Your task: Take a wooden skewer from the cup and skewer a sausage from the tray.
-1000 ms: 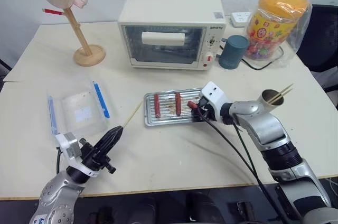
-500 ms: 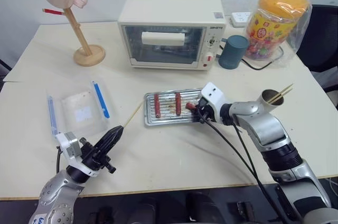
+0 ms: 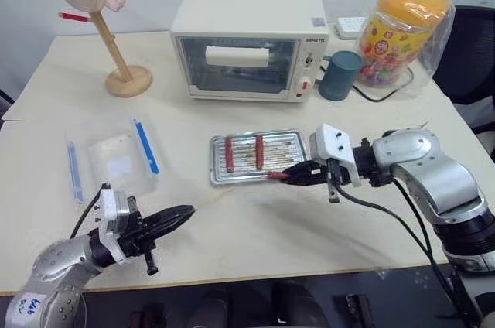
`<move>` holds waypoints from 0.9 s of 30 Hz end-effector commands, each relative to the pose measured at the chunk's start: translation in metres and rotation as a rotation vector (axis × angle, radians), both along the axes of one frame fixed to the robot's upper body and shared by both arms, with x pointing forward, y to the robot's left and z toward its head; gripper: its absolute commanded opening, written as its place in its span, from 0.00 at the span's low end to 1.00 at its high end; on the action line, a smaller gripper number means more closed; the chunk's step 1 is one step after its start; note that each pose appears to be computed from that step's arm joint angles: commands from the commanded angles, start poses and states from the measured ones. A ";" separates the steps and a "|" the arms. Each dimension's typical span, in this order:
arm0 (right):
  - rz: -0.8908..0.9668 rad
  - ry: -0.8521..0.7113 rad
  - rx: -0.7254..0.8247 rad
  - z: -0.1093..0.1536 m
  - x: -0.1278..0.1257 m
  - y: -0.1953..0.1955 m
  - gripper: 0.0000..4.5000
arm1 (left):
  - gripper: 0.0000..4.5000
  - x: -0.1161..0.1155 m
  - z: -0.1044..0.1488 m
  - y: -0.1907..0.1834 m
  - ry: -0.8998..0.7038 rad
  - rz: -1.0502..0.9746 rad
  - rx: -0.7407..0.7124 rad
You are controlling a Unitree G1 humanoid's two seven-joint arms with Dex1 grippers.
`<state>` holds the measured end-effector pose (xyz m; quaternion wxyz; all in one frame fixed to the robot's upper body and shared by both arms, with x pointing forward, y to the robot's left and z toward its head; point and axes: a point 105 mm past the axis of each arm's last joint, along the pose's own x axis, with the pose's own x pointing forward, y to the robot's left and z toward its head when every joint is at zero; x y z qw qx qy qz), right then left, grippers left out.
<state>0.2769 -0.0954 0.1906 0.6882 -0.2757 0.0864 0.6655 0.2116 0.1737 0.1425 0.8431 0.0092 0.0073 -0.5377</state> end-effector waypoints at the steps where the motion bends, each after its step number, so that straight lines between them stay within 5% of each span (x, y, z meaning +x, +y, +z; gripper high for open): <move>1: 0.099 -0.041 -0.034 0.012 -0.013 0.001 0.05 | 0.00 -0.004 0.013 -0.008 -0.024 -0.104 0.011; 27: 0.158 -0.026 -0.052 0.013 -0.022 0.013 0.05 | 0.00 0.005 0.021 -0.034 -0.033 -0.212 0.000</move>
